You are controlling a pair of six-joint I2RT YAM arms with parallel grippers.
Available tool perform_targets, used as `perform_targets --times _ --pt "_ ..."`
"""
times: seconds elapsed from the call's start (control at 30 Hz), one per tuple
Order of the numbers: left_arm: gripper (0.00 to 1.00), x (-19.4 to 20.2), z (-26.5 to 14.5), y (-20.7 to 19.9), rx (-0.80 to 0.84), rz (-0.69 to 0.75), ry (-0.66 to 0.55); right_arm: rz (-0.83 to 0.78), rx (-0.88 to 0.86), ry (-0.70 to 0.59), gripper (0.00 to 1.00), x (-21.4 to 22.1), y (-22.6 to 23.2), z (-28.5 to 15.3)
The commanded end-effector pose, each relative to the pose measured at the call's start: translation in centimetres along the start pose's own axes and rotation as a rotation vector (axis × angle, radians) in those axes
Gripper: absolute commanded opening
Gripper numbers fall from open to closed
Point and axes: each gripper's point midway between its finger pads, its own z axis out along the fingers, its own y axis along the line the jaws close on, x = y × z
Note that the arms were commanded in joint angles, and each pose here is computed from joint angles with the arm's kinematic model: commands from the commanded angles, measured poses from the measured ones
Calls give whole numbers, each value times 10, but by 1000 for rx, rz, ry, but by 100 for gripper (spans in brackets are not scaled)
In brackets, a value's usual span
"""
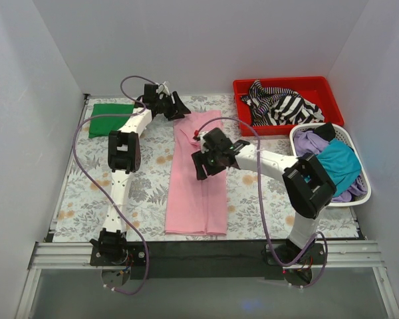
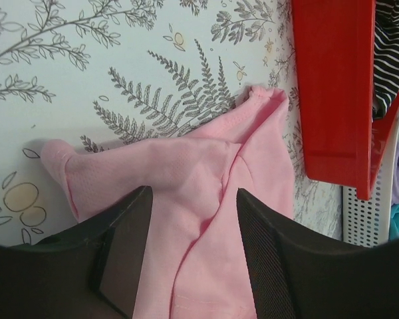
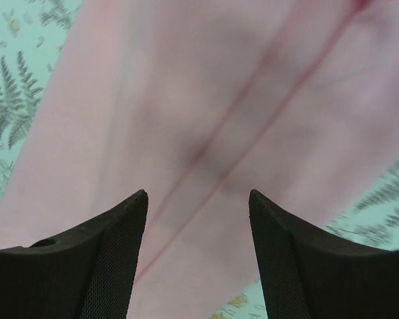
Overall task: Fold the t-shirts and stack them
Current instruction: Fold the tshirt
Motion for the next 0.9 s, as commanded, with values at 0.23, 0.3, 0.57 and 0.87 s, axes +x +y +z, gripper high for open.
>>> perform_targets --times 0.23,0.3,0.57,0.87 --pt "55 -25 -10 20 -47 27 -72 -200 -159 61 69 13 110 48" --pt "56 -33 -16 22 -43 18 -91 -208 -163 78 70 17 112 56" --pt "56 -48 -33 32 -22 -13 -117 -268 -260 202 69 54 146 76" --pt "56 -56 -44 33 -3 -21 -128 -318 -5 9 71 8 126 41"
